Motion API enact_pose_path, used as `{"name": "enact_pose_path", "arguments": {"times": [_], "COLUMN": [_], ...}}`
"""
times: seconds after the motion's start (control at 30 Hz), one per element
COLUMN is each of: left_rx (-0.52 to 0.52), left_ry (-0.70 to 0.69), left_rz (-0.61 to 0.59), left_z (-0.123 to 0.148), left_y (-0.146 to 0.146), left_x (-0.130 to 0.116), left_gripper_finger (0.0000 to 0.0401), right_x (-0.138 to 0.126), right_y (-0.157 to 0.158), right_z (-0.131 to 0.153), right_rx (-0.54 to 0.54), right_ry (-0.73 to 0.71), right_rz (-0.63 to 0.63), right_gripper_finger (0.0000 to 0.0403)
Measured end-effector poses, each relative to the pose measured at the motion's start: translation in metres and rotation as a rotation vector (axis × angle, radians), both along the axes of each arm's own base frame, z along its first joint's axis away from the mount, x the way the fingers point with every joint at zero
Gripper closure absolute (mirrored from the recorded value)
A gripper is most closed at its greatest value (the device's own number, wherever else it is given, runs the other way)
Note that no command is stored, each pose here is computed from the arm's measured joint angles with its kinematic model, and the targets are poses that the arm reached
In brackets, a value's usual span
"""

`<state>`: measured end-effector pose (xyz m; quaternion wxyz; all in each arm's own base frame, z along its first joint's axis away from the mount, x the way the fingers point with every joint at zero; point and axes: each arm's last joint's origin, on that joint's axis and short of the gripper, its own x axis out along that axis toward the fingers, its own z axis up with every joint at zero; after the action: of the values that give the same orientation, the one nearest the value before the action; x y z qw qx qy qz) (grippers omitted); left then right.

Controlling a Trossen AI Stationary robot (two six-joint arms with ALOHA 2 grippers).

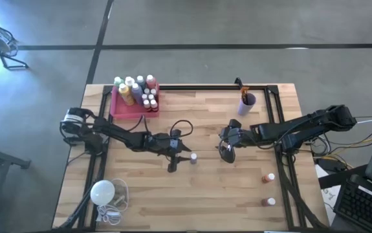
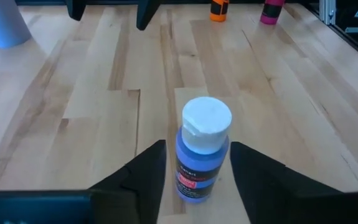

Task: Pick & Place Paint Supplies
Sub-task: Put the small blue paint bottle into the pink bin

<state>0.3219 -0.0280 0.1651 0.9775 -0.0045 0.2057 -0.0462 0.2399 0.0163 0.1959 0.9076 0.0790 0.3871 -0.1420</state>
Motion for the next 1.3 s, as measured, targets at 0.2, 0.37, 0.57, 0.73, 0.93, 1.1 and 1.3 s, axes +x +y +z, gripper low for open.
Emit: {"name": "enact_pose_path", "arguments": {"times": [0.2,0.37,0.57,0.73,0.93,1.1,1.3], "left_rx": [-0.012,-0.015,-0.013,-0.008,0.001,-0.006,-0.006], "left_ry": [-0.009,-0.029,-0.029,-0.001,0.012,0.006,0.008], "left_rz": [0.004,0.001,-0.001,-0.006,-0.019,-0.035,-0.036], "left_z": [0.003,0.008,0.008,-0.002,-0.005,-0.003,-0.004], "left_y": [0.0,-0.002,-0.002,-0.004,-0.005,-0.005,-0.005], "left_x": [0.002,0.005,0.005,0.014,0.02,0.021,0.021], "left_gripper_finger": [0.0163,0.0155,0.016,0.0162,0.0162,0.0164,0.0165], "right_x": [0.0,0.0,0.0,0.0,0.0,0.0,0.0], "right_y": [0.0,0.0,0.0,0.0,0.0,0.0,0.0], "right_z": [0.0,0.0,0.0,0.0,0.0,0.0,-0.001], "right_rx": [0.0,0.0,0.0,0.0,0.001,0.001,0.0], "right_ry": [0.0,0.001,0.002,0.001,0.003,0.004,0.004], "right_rz": [0.0,0.001,0.001,0.001,0.001,0.002,0.001], "right_gripper_finger": [0.0117,0.0135,0.0155,0.0167,0.0168,0.0153,0.0138]}}
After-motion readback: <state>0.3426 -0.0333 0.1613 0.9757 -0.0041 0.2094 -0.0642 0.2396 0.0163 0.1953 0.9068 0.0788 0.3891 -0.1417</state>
